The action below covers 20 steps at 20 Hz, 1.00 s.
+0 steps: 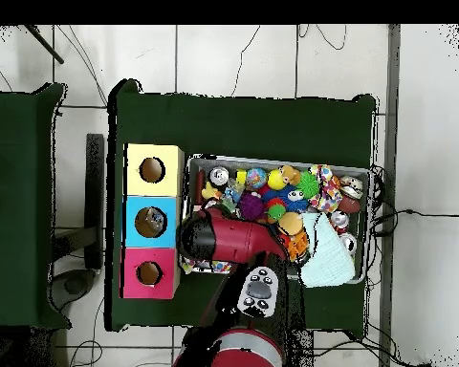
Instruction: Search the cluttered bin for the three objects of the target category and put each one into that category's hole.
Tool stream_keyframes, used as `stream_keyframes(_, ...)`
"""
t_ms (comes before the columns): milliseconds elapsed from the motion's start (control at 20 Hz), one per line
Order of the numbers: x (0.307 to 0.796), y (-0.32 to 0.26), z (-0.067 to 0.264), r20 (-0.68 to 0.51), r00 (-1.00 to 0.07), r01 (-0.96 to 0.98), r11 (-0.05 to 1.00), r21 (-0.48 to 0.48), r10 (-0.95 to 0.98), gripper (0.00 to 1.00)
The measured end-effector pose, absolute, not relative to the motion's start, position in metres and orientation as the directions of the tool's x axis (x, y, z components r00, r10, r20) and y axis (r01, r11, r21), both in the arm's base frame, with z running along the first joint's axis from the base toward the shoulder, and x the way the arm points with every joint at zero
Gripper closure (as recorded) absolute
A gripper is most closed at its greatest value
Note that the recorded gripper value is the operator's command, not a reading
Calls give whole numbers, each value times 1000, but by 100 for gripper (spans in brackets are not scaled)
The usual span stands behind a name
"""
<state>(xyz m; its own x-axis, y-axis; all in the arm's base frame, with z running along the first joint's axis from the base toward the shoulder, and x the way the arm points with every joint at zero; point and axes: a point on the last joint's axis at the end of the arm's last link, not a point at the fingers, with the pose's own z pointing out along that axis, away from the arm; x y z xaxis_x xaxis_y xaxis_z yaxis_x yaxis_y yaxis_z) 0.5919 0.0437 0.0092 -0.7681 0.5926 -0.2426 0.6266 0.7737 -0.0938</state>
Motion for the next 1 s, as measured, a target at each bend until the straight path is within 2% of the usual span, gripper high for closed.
stream_keyframes(1000, 591, 59, -9, -183, -794, 596, 801, -46, 580, 0)
